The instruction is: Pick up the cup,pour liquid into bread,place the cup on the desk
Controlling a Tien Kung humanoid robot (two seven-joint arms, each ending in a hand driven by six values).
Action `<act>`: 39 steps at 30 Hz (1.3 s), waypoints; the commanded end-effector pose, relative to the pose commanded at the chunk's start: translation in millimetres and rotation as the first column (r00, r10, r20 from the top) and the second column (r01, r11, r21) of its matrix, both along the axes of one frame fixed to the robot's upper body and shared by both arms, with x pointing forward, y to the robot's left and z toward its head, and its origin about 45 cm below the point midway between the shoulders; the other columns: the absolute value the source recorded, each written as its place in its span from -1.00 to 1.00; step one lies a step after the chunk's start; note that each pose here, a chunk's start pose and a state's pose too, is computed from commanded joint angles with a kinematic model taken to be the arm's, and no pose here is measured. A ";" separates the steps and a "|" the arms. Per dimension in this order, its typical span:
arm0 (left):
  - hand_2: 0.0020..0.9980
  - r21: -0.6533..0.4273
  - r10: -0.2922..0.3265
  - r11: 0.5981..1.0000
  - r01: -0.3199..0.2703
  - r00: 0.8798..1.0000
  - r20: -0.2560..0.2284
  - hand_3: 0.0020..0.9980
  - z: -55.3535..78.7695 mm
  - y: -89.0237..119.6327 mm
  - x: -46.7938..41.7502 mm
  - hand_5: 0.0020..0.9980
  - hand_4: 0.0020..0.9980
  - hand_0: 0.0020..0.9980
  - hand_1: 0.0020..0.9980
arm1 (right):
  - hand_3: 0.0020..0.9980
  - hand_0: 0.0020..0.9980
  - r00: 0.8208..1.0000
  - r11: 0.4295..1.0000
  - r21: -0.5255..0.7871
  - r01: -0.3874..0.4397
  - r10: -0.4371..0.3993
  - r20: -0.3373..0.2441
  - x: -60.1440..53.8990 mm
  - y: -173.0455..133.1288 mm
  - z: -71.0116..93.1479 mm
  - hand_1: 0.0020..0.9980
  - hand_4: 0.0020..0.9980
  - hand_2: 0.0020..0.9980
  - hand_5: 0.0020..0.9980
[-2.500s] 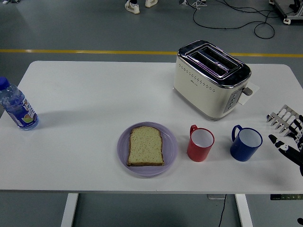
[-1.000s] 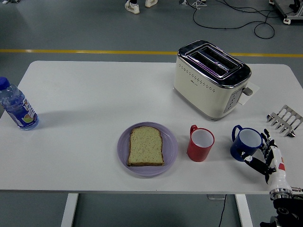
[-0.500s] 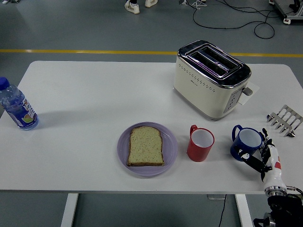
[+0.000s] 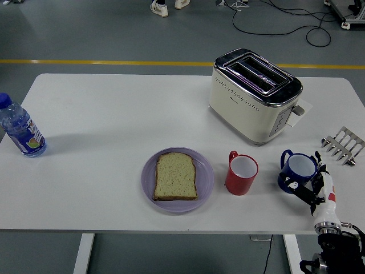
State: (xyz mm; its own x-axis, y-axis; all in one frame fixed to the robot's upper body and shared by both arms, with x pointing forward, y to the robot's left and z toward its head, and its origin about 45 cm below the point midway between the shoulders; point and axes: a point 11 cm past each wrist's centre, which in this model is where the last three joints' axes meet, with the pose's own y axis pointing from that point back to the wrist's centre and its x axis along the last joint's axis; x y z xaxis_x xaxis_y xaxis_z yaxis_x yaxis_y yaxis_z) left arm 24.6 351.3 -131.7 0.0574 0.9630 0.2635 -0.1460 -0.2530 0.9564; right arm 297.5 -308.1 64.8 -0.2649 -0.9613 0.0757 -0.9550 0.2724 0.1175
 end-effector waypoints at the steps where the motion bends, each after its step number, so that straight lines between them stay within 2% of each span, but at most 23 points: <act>1: 0.15 0.000 0.000 1.000 0.000 1.000 0.000 0.05 0.0 0.0 0.1 0.51 -0.41 0.29 0.23 | 1.00 0.89 1.000 1.000 -0.001 0.001 -0.001 0.002 0.5 0.2 0.2 0.74 1.00 0.93 -0.93; 29: 0.17 -0.005 0.004 1.000 -0.004 1.000 -0.003 0.05 -0.6 -2.3 -1.4 0.53 -0.41 0.29 0.23 | 0.97 0.83 1.000 0.999 0.036 0.027 -0.027 0.003 10.2 9.0 -8.3 0.61 1.00 0.83 -0.89; 30: 0.17 -0.005 0.004 1.000 -0.004 1.000 -0.003 0.05 -0.6 -2.6 -1.5 0.53 -0.41 0.29 0.23 | 0.82 0.74 1.000 0.999 0.037 0.030 -0.030 0.004 10.6 8.7 -8.6 0.54 0.96 0.75 -0.86; 36: 0.17 -0.007 0.004 1.000 -0.004 1.000 -0.004 0.05 -0.8 -3.1 -1.8 0.53 -0.41 0.29 0.23 | 0.82 0.74 0.999 0.998 0.036 0.047 -0.047 -0.005 11.2 6.7 -11.1 0.54 0.96 0.75 -0.86; 37: 0.17 -0.007 0.004 1.000 -0.004 1.000 -0.004 0.05 -0.8 -3.2 -1.8 0.53 -0.41 0.29 0.23 | 0.67 0.60 0.999 0.998 0.036 0.049 -0.049 -0.007 11.3 6.6 -11.6 0.41 0.93 0.61 -0.88; 39: 0.17 -0.007 0.004 1.000 -0.004 1.000 -0.004 0.05 -0.8 -3.4 -1.9 0.53 -0.41 0.29 0.23 | 0.67 0.60 0.999 0.998 0.037 0.054 -0.053 -0.012 11.5 6.2 -12.7 0.41 0.93 0.61 -0.88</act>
State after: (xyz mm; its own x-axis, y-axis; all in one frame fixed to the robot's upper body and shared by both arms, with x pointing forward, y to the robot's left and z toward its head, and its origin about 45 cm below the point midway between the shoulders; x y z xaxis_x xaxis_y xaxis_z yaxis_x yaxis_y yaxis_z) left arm 22.7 347.9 -132.6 0.0547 0.9650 0.2564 -0.1412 -0.2467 0.9587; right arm 308.9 -302.0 52.1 -0.3153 -0.9480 0.0435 -0.9378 0.3182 0.1386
